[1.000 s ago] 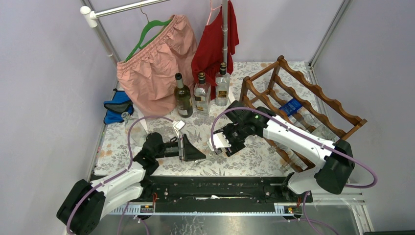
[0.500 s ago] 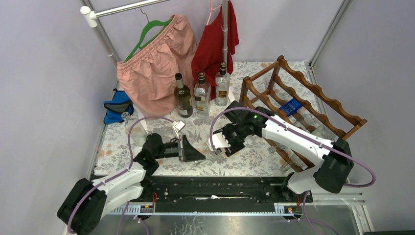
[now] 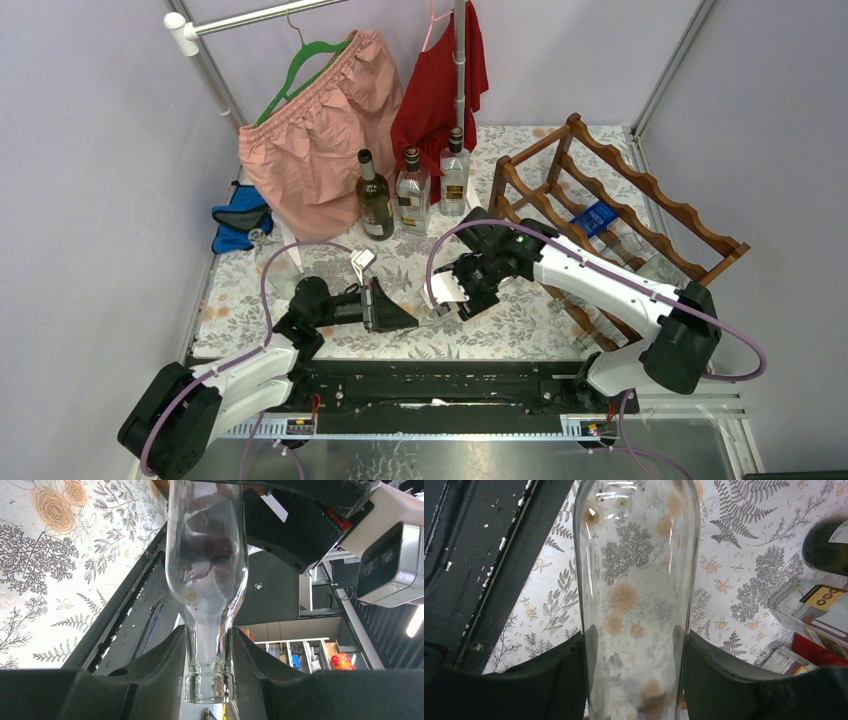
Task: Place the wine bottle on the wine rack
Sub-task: Pick up the wine bottle from the center of the board, then place the wine bottle in the wine rack.
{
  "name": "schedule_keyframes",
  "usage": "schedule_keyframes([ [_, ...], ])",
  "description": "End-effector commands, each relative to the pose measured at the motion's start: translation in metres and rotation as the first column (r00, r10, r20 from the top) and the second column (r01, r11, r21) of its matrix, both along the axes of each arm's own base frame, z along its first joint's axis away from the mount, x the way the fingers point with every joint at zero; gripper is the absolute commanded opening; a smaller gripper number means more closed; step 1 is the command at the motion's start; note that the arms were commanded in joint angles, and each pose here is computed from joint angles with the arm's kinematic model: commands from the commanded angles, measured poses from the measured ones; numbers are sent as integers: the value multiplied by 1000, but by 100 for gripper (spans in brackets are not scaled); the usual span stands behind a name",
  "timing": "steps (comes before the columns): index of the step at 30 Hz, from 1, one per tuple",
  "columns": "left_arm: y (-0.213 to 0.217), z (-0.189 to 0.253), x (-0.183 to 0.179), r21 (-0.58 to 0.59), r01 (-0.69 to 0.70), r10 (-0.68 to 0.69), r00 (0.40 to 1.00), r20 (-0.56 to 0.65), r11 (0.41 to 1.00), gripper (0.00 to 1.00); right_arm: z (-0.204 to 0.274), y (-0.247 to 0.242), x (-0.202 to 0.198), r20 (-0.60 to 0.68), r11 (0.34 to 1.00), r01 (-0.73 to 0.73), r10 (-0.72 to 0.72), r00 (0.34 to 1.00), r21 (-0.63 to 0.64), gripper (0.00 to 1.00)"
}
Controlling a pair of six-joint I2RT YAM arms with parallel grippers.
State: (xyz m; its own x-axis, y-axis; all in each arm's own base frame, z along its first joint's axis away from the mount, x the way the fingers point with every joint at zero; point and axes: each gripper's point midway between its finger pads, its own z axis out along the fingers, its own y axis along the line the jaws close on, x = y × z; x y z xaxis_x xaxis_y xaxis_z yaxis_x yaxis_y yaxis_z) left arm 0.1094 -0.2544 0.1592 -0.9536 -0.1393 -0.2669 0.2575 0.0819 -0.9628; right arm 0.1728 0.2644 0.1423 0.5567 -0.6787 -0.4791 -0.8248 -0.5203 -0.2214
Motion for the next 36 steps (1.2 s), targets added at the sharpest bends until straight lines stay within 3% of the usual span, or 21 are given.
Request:
schedule_keyframes([
  [1, 1, 14, -6, -49, 39, -35, 997, 74, 998, 45, 25, 16, 18, 79, 996, 31, -37, 996, 79, 3],
  [10, -1, 13, -8, -48, 54, -51, 996, 73, 997, 50, 26, 18, 18, 78, 996, 25, -31, 996, 83, 3],
  [19, -4, 12, -10, -46, 71, -68, 995, 74, 996, 46, 23, 19, 17, 67, 996, 22, -28, 997, 81, 3],
  [22, -5, 11, -10, -46, 72, -69, 995, 72, 996, 35, 21, 18, 16, 61, 997, 18, -23, 998, 77, 3],
  [26, -5, 11, -7, -50, 52, -48, 996, 77, 997, 4, 19, 16, 12, 49, 997, 13, -16, 999, 74, 4],
  [29, -4, 15, -6, -72, 39, -31, 994, 102, 997, 0, 19, 15, 11, 29, 996, 50, -52, 998, 78, 34],
  [31, -2, 19, -5, -95, 20, -7, 992, 128, 995, 0, 22, 16, 12, 17, 992, 91, -93, 996, 84, 71],
  [32, -1, 18, -5, -100, 7, 7, 991, 135, 995, 0, 25, 17, 13, 12, 990, 109, -110, 994, 87, 82],
  [34, 1, 17, -3, -104, -16, 31, 988, 148, 994, 0, 33, 19, 14, 0, 984, 146, -147, 989, 99, 98],
  [36, 2, 16, -1, -110, -34, 52, 985, 165, 993, 0, 43, 22, 14, -19, 980, 166, -165, 986, 111, 100],
])
